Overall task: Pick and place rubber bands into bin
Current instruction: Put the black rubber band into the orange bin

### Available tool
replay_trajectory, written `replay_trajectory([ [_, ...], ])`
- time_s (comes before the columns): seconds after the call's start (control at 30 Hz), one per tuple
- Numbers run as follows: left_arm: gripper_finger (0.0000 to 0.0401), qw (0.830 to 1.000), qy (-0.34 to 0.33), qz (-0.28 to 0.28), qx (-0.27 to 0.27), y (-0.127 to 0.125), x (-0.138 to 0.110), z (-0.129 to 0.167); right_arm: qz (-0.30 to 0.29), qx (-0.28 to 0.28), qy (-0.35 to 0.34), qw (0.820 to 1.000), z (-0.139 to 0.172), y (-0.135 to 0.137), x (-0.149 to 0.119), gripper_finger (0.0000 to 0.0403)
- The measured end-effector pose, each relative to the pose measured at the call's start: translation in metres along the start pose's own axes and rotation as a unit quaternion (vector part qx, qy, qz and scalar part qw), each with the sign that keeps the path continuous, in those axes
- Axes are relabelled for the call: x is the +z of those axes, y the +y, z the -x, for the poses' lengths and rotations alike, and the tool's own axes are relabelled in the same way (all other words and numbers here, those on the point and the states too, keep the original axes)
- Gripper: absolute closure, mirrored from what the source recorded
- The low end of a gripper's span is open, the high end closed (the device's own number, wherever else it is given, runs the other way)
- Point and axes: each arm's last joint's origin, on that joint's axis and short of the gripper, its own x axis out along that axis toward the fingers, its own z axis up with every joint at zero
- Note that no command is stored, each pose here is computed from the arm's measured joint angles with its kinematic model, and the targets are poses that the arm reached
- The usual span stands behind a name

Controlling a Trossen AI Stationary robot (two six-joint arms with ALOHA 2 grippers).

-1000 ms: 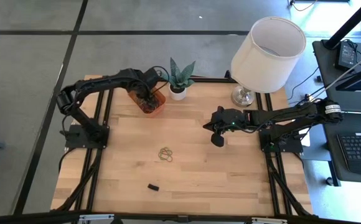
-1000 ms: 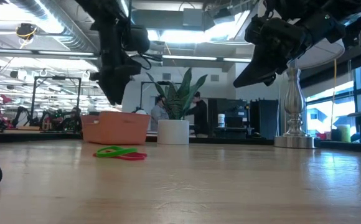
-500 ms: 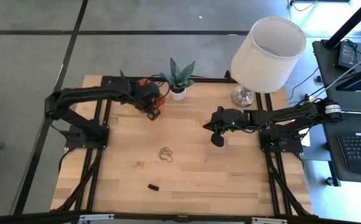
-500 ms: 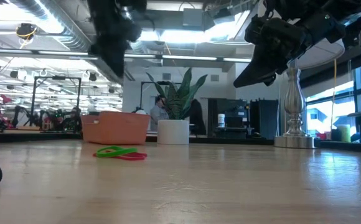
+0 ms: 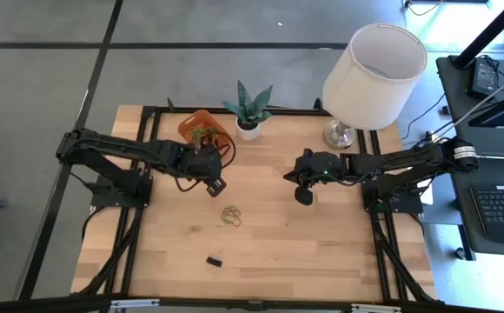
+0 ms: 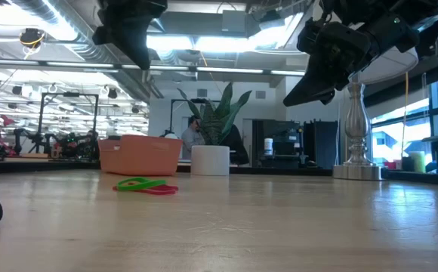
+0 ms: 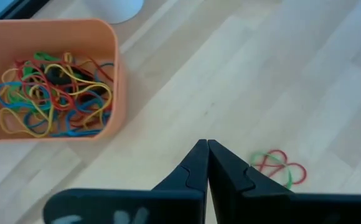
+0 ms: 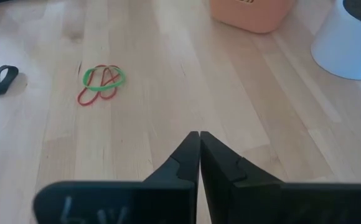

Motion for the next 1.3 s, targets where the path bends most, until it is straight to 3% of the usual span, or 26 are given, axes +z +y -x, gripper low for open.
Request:
replay_trajectory([
  [0.33,0.0396,0.999,-0.018,-0.040,-0.018,-0.015,-0.011,0.007,-0.013,-0.005,0.025,1.000,0.000,-0.001,-0.005,0.0386],
  [0.5,0.0399,0.996,-0.047,-0.069,0.010,-0.014,-0.009,0.007,-0.028,-0.006,0.026,0.999,0.000,-0.001,-0.005,0.0385],
  [0.7,0.0396,0.986,-0.066,-0.148,0.043,-0.011,-0.006,0.006,-0.053,-0.006,0.025,0.998,0.000,-0.001,-0.005,0.0386],
  [1.0,0.0397,0.965,-0.045,-0.258,-0.012,-0.015,-0.004,0.005,-0.119,0.002,-0.004,0.993,0.000,0.000,0.001,0.0385],
  [1.07,0.0396,0.963,-0.071,-0.259,0.013,-0.015,-0.001,0.005,-0.126,0.006,-0.016,0.992,0.000,0.001,0.003,0.0386],
  [1.23,0.0398,0.962,-0.158,-0.184,0.128,-0.010,0.006,0.008,-0.151,0.015,-0.040,0.988,0.000,0.002,0.008,0.0385],
  [1.3,0.0398,0.956,-0.166,-0.196,0.145,-0.010,0.007,0.008,-0.162,0.018,-0.047,0.985,0.001,0.002,0.010,0.0386],
])
